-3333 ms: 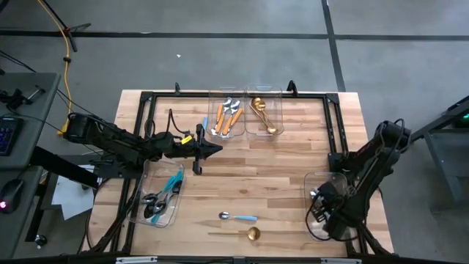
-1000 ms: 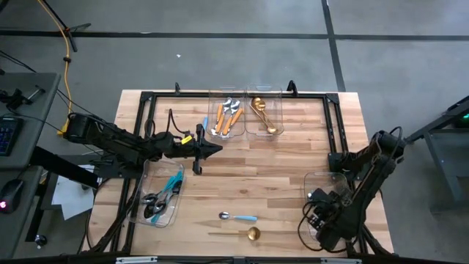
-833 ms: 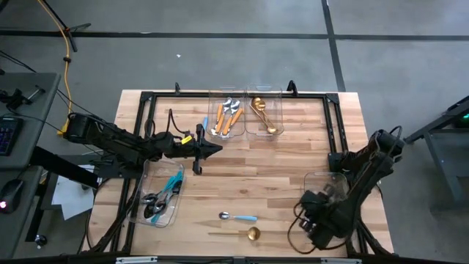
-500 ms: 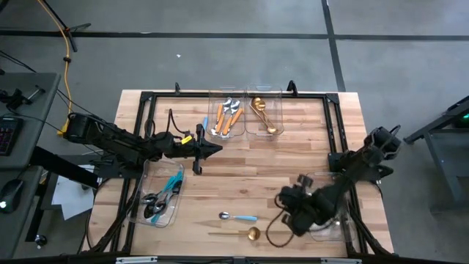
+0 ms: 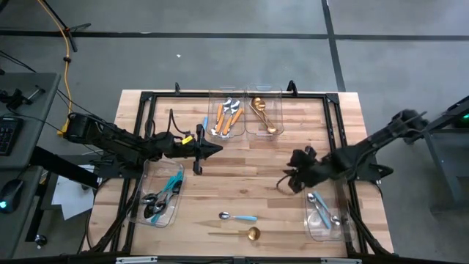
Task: Sort silverware by color (type)
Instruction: Put the blue spoon into the bottom right transparent bin
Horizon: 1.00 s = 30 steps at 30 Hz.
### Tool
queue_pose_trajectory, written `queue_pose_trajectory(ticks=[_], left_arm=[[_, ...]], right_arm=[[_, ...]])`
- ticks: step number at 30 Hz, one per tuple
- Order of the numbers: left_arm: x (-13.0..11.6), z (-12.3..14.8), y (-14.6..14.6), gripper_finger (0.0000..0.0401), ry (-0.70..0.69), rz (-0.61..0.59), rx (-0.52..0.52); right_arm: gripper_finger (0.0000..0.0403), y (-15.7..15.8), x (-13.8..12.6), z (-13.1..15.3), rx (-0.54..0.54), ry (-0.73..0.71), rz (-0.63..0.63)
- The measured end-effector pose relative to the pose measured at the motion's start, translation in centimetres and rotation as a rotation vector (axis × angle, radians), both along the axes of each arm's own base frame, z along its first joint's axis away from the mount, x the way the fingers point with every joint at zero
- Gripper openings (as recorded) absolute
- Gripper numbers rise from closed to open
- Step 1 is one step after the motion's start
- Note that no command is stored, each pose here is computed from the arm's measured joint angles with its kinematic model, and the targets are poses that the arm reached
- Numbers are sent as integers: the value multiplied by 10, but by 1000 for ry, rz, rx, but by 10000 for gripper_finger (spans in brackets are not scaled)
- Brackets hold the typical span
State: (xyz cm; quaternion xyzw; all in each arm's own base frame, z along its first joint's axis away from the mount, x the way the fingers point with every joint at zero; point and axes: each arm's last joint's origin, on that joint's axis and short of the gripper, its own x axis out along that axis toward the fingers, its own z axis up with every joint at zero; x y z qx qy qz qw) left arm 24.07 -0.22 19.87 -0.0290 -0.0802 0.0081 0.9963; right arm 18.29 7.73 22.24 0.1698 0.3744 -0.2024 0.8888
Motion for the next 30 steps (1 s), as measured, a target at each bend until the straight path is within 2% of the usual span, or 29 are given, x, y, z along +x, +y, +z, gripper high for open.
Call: queue_pose_trajectory(ticks=[2,5,8,11,14,16,24,30], left_arm=[[0,0,0,0,0,3,11],[0,0,0,0,0,8,13],[0,0,0,0,2,13,39],[0,-2,0,0,25,18,64],[0,-3,0,0,38,20,82],[1,-4,0,0,42,20,85],[0,-6,0,0,85,19,88],[-8,3,0,0,98,17,101]], right_arm=[[137,-9,1,-11,19,-164,31],[137,-20,10,-17,-39,-442,139],[137,-32,16,-17,-190,-669,252],[137,-40,19,-15,-381,-790,330],[137,-44,25,-18,-547,-762,402],[137,-46,32,-20,-599,-730,438],[137,-62,57,-14,-523,-728,336],[137,-68,65,-9,-448,-771,368]])
